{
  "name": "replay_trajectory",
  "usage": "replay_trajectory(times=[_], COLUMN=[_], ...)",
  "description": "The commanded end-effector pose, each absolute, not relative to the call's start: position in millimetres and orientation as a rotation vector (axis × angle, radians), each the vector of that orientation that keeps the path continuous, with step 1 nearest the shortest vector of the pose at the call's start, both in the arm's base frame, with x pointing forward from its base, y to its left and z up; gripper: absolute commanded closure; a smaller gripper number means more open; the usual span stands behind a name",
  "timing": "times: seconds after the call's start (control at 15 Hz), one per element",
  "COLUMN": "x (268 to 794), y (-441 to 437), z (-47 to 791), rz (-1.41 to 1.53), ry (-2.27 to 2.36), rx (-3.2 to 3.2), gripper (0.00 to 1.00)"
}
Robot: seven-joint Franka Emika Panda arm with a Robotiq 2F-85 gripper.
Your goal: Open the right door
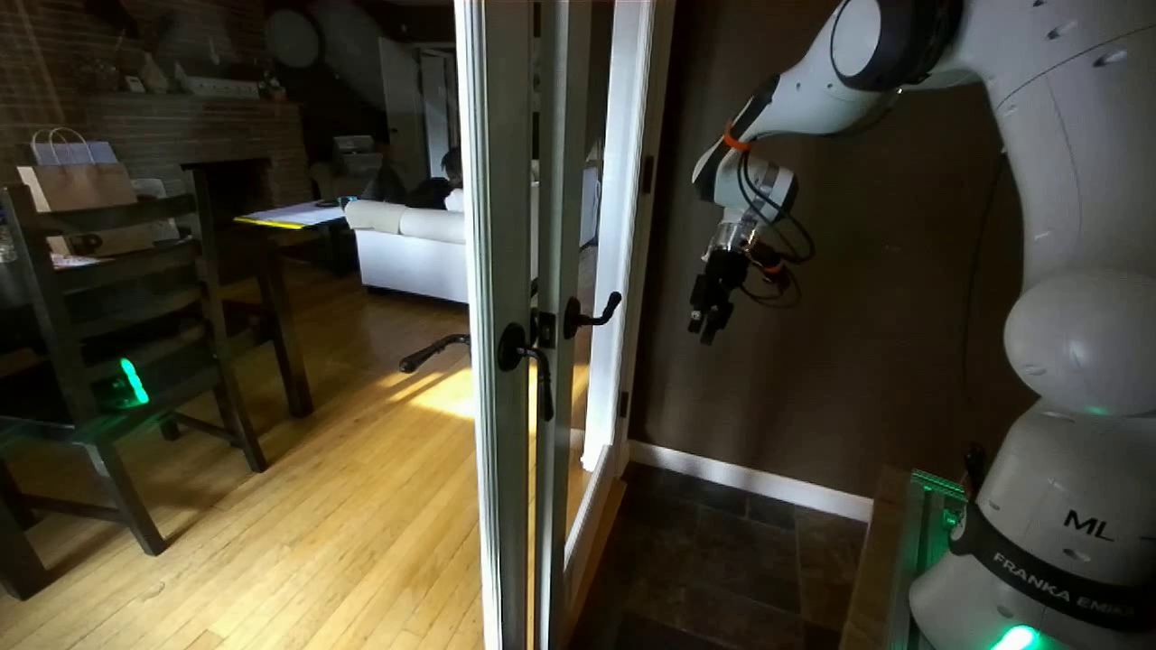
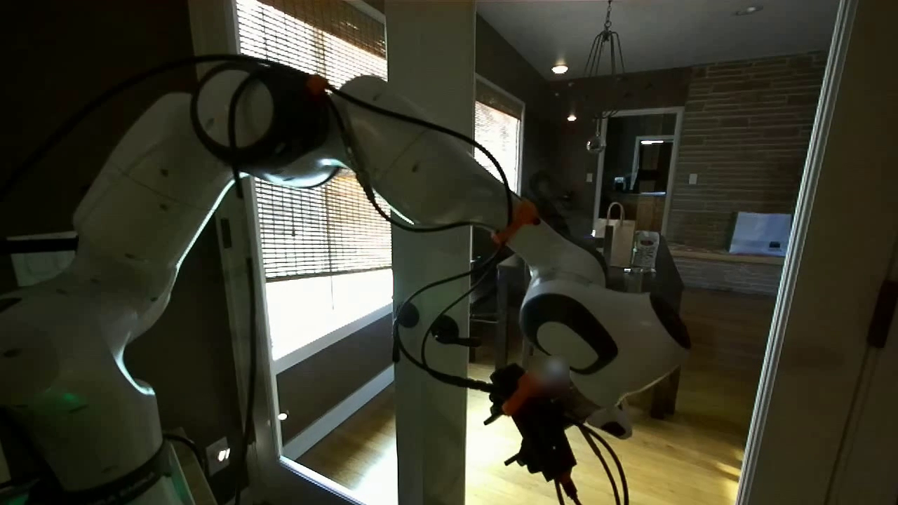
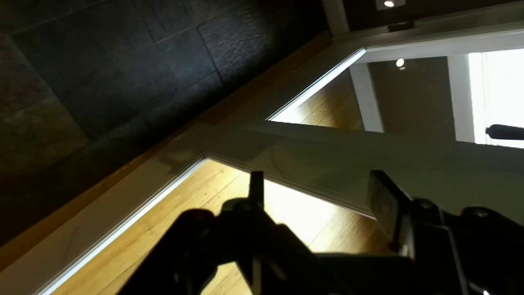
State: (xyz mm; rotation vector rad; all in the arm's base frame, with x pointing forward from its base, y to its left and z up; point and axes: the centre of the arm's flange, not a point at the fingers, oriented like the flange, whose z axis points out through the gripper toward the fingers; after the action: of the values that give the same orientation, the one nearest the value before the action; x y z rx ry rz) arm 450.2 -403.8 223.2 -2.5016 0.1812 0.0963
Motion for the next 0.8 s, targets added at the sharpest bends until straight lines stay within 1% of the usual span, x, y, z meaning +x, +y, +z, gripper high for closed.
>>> replay_trajectory(times=[0.0,0.07,0.4,0.47,0.6,0.73], x=[418.2,418.2,422.0,453.0,450.3,444.5], y=[-344.3,-334.2,-263.4,-311.3,-285.3,-278.3], z=[280.0,292.1,335.7,320.9,331.6,334.5], rz=[-0.006,-0.033,-0.236,-0.163,-0.215,-0.228], ry=[0.056,0.015,-0.147,-0.088,-0.142,-0.149], rx=[-2.662,-2.702,-2.878,-2.815,-2.845,-2.849], gripper=[0.02,0.0,0.0,0.0,0.0,0.0])
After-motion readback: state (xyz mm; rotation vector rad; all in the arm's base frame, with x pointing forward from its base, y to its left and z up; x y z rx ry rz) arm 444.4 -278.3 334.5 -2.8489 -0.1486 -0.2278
